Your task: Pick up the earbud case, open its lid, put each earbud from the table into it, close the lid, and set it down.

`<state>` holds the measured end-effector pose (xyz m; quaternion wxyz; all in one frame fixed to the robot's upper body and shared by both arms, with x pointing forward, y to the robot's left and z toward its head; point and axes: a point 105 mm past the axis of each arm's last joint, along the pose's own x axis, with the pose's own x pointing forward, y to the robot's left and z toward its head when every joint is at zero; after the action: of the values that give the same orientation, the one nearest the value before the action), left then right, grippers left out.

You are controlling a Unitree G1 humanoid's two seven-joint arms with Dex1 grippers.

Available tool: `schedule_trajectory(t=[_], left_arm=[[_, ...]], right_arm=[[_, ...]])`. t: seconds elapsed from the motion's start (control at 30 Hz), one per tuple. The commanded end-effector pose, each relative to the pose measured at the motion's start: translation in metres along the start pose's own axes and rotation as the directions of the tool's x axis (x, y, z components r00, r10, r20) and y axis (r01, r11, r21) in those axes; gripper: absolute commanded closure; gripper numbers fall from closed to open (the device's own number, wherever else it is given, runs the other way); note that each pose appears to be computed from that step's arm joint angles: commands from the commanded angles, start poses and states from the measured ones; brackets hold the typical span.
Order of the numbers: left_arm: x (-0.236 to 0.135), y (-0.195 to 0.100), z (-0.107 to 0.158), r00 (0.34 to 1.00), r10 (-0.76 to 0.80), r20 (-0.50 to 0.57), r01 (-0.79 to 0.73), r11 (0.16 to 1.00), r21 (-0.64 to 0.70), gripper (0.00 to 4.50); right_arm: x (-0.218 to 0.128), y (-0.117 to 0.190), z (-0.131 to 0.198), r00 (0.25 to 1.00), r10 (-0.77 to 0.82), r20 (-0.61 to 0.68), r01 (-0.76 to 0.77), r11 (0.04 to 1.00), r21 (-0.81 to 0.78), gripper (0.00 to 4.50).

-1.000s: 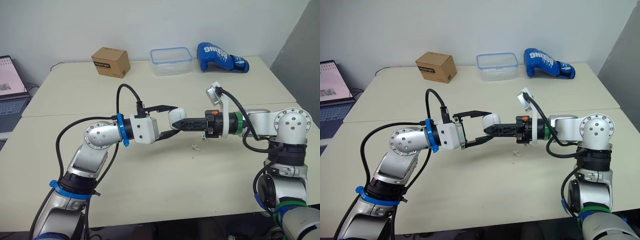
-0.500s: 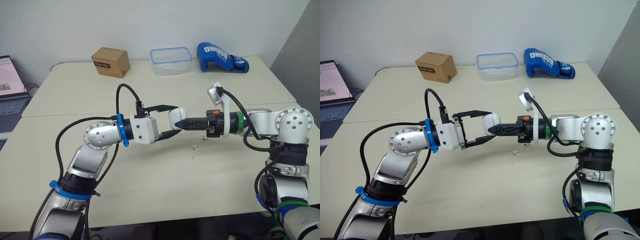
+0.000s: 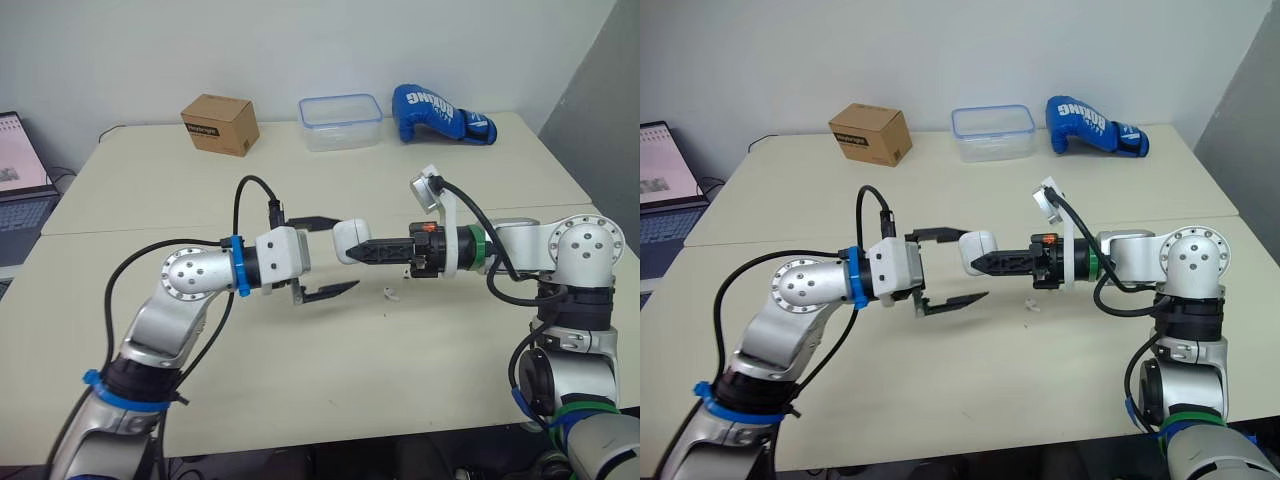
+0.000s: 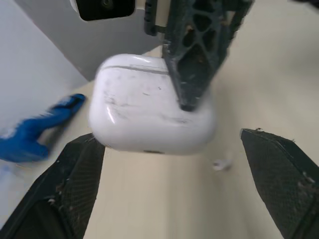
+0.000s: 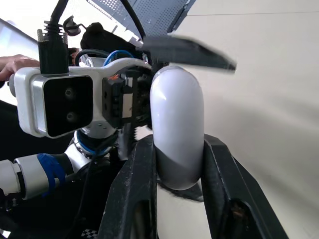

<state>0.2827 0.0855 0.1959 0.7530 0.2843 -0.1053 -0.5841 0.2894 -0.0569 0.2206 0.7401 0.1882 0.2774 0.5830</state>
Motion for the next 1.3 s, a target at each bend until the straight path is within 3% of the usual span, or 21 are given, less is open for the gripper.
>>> schedule_trajectory(t=[0.03,0.23,0.53,0.6,0.7,0.87,1.3], left_arm=[[-0.019,-0.011,0.005,0.993,-0.105,-0.046,0.096,0.982,-0.162,0.03],[-0.051,-0.004,-0.017,0.961,-0.178,-0.212,0.091,0.928,-0.362,0.03],[-0.040,0.029,-0.010,0.964,-0.161,-0.211,0.052,0.894,-0.446,0.03],[-0.039,0.030,-0.010,0.960,-0.174,-0.220,0.061,0.894,-0.444,0.03],[-0.038,0.029,-0.014,0.952,-0.198,-0.231,0.081,0.896,-0.436,0.61],[-0.029,0.023,-0.011,0.940,-0.247,-0.234,0.140,0.907,-0.397,2.18],[-0.001,0.021,-0.007,0.936,-0.281,-0.211,0.197,0.917,-0.347,2.18]], right_arm=[[-0.003,0.008,0.007,1.000,-0.010,0.008,0.011,0.996,-0.094,3.72],[-0.006,0.001,-0.006,0.980,-0.172,-0.104,0.117,0.910,-0.397,3.72],[-0.003,-0.009,-0.015,0.924,-0.326,-0.199,0.054,0.627,-0.777,3.72],[-0.002,-0.010,-0.017,0.916,-0.342,-0.211,0.039,0.597,-0.801,3.72],[-0.001,-0.011,-0.020,0.907,-0.353,-0.231,0.018,0.579,-0.815,3.72],[0.003,-0.010,-0.023,0.902,-0.345,-0.261,-0.012,0.582,-0.813,3.72],[0.024,-0.009,-0.017,0.880,-0.364,-0.306,-0.054,0.563,-0.825,3.72]])
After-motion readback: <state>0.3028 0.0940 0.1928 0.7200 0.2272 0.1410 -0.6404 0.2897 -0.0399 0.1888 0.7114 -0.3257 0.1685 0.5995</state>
